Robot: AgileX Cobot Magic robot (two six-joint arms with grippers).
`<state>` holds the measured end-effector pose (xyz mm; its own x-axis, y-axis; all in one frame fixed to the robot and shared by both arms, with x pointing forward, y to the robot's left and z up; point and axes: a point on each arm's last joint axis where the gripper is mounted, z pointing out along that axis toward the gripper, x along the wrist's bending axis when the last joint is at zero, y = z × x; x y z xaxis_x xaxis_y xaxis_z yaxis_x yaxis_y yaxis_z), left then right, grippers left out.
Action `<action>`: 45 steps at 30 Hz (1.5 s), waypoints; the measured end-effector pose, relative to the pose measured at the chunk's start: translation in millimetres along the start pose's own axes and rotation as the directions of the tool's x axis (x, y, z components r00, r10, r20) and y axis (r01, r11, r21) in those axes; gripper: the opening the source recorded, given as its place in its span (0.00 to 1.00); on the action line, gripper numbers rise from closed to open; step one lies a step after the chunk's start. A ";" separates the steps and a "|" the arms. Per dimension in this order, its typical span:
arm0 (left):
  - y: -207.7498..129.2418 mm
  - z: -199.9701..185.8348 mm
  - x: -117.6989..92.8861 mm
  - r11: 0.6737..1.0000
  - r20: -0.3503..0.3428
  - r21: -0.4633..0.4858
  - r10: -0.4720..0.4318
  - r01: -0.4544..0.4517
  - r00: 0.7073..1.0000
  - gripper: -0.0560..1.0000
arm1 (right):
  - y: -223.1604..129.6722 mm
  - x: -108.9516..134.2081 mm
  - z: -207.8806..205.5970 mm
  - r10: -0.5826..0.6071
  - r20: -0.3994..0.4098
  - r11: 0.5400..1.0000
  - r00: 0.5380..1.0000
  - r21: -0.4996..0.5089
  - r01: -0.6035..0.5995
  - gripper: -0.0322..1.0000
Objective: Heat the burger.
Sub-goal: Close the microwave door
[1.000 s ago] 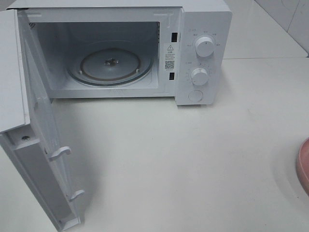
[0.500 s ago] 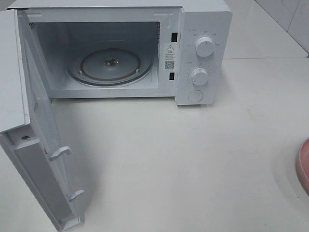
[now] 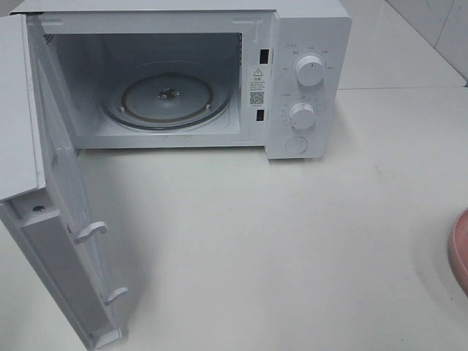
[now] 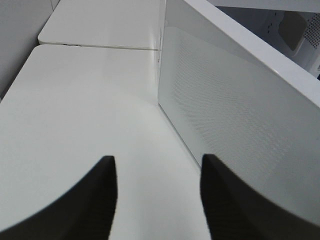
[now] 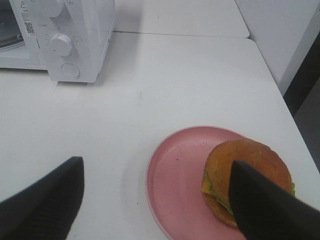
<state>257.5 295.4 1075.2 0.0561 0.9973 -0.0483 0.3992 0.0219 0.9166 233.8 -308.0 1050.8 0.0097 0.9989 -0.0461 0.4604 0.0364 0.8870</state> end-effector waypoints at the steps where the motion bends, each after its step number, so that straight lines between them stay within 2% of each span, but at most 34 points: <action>1: 5.2 9.1 1.4 1.000 -0.011 0.010 0.004 -0.004 1.000 0.40 | 0.0 0.0 0.0 0.000 0.000 1.000 1.000 0.000 0.000 0.76; 2: 9.3 18.9 2.9 1.000 -0.021 0.005 0.008 -0.008 1.000 0.26 | 0.0 0.0 0.0 0.000 0.000 1.000 1.000 0.000 0.000 0.76; 3: 9.3 18.9 2.9 1.000 -0.021 0.005 0.008 -0.008 1.000 0.26 | 0.0 0.0 0.0 0.000 0.000 1.000 1.000 0.000 0.000 0.76; 5: 9.8 37.1 4.6 1.000 -0.027 0.008 0.006 -0.006 1.000 0.09 | 0.0 0.0 0.0 0.000 0.000 1.000 1.000 0.000 0.000 0.76; 7: 9.4 44.0 5.3 1.000 -0.029 0.004 0.005 -0.005 1.000 0.06 | 0.0 0.0 0.0 0.000 0.000 1.000 1.000 0.000 0.000 0.76; 8: 9.4 44.0 5.3 1.000 -0.029 0.004 0.005 -0.005 1.000 0.06 | 0.0 0.0 0.0 0.000 0.000 1.000 1.000 0.000 0.000 0.76; 10: 4.3 69.5 8.0 0.999 -0.039 -0.014 0.032 -0.033 0.999 0.05 | 0.0 0.0 0.0 0.000 0.000 1.000 1.000 0.000 0.000 0.76; 13: 3.1 75.7 8.7 0.999 -0.042 -0.027 0.045 -0.046 0.998 0.05 | 0.0 0.0 0.0 0.000 0.000 1.000 1.000 0.000 0.000 0.76; 15: -0.4 95.8 11.1 0.990 -0.060 -0.101 0.090 -0.096 0.994 0.05 | 0.0 0.0 0.0 0.000 0.000 1.000 1.000 0.000 0.000 0.76; 18: -5.5 109.9 13.0 0.985 -0.072 -0.140 0.094 -0.103 0.993 0.05 | 0.0 0.0 0.0 0.000 0.000 1.000 1.000 0.000 0.000 0.76; 21: -9.8 120.2 14.4 0.979 -0.081 -0.177 0.086 -0.100 0.993 0.05 | 0.0 0.4 0.0 0.002 -0.004 1.000 1.000 0.000 -0.002 0.76; 26: -20.2 137.8 16.2 0.982 -0.074 -0.184 0.028 -0.041 0.997 0.05 | 0.0 0.5 0.0 0.003 -0.005 1.000 1.000 0.000 -0.003 0.76; 29: -20.5 143.0 15.4 0.981 -0.062 -0.189 0.028 -0.040 0.998 0.05 | 0.0 0.5 0.0 0.003 -0.005 1.000 1.000 0.000 -0.003 0.76; 31: -20.4 150.4 11.3 0.977 -0.020 -0.202 0.072 -0.075 0.997 0.05 | 0.0 0.5 0.0 0.003 -0.005 1.000 1.000 0.000 -0.003 0.76; 32: -20.4 150.4 11.3 0.977 -0.020 -0.202 0.072 -0.075 0.997 0.05 | 0.0 0.5 0.0 0.003 -0.005 1.000 1.000 0.000 -0.003 0.76; 34: -21.0 158.1 4.5 0.972 0.052 -0.209 0.120 -0.106 0.991 0.05 | 0.0 0.5 0.0 0.003 -0.005 1.000 1.000 0.000 -0.003 0.76; 35: -21.0 158.1 4.5 0.972 0.052 -0.209 0.120 -0.106 0.991 0.05 | 0.0 0.5 0.0 0.003 -0.005 1.000 1.000 0.000 -0.003 0.76; 36: -22.4 163.8 -1.5 0.971 0.119 -0.212 0.140 -0.112 0.983 0.05 | 0.0 0.5 0.0 0.003 -0.005 1.000 1.000 0.000 -0.003 0.76; 37: -22.6 165.7 -4.2 0.969 0.149 -0.219 0.145 -0.110 0.978 0.05 | 0.0 0.5 0.0 0.003 -0.005 1.000 1.000 0.000 -0.003 0.76; 38: -22.6 165.7 -4.2 0.969 0.149 -0.219 0.145 -0.110 0.978 0.05 | 0.0 0.5 0.0 0.003 -0.005 1.000 1.000 0.000 -0.003 0.76; 39: -24.7 170.3 -9.2 0.970 0.208 -0.217 0.157 -0.110 0.966 0.05 | 0.0 0.5 0.0 0.003 -0.005 1.000 1.000 0.000 -0.003 0.76; 40: -24.7 170.3 -9.2 0.970 0.208 -0.217 0.157 -0.110 0.966 0.05 | 0.0 0.5 0.0 0.003 -0.005 1.000 1.000 0.000 -0.003 0.76; 42: -28.6 177.1 -15.4 0.970 0.281 -0.213 0.174 -0.116 0.944 0.05 | 0.0 0.5 0.0 0.003 -0.005 1.000 1.000 0.000 -0.003 0.76; 43: -28.6 177.1 -15.4 0.970 0.281 -0.213 0.174 -0.116 0.944 0.05 | 0.0 0.5 0.0 0.003 -0.005 1.000 1.000 0.000 -0.003 0.76; 45: -32.3 183.6 -18.6 0.974 0.326 -0.204 0.166 -0.102 0.931 0.05 | 0.0 0.5 0.0 0.003 -0.005 1.000 1.000 0.000 -0.003 0.76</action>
<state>411.5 263.1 973.7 0.4165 0.9089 -0.0225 0.1967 -0.0659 0.9782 233.7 -307.5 1050.7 0.0064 0.9991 -0.0411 0.4607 0.0335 0.8869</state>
